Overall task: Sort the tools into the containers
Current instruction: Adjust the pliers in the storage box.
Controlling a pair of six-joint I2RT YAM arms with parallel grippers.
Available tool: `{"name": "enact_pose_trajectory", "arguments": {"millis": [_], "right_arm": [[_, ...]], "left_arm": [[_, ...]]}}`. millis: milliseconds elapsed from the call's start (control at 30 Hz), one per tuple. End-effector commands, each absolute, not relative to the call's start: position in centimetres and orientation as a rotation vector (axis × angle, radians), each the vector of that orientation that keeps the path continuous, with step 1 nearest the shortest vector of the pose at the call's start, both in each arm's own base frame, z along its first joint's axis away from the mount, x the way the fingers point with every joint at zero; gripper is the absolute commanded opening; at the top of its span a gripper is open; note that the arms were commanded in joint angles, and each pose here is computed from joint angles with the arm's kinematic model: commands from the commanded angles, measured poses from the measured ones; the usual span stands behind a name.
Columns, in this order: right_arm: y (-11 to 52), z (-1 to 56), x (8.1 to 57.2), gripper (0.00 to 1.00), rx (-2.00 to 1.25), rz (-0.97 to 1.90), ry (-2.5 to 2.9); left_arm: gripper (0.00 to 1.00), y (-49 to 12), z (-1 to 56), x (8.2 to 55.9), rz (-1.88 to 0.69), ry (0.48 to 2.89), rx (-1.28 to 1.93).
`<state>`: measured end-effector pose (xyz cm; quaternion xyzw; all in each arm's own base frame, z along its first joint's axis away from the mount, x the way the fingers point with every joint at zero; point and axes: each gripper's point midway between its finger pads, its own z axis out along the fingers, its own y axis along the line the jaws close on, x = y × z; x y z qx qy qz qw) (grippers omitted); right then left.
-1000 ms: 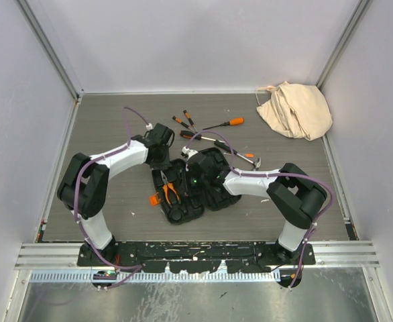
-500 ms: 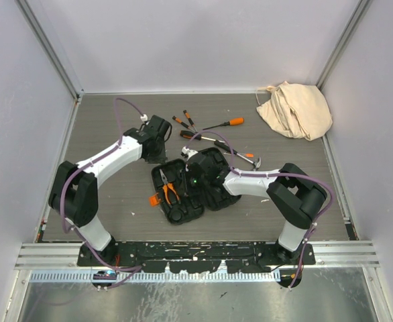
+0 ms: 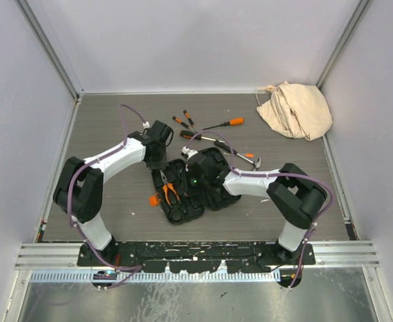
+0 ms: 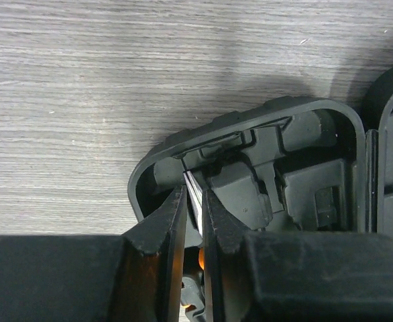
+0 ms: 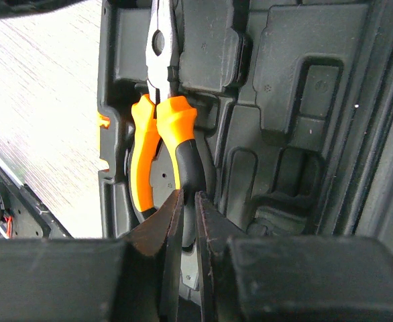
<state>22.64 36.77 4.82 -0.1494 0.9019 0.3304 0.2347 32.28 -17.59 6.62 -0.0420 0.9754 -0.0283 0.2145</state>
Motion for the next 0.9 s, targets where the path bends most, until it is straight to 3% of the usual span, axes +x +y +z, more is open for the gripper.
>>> {"name": "enact_pose_trajectory", "arguments": {"millis": [0, 500, 867], "right_arm": [[36.3, 3.8, 22.3, 0.18, -0.405, 0.876, 2.506], [36.3, 3.5, 22.2, 0.18, -0.406, 0.870, 2.518], [36.2, 3.9, 22.3, 0.18, -0.401, 0.866, 2.514]], "left_arm": [[0.16, -18.6, 6.2, 32.9, -0.133, 2.692, -0.128], [0.00, -17.3, 1.9, 31.6, -0.003, 2.801, -0.104], [0.00, -17.9, 3.4, 32.2, -0.054, 2.763, -0.084]]}}
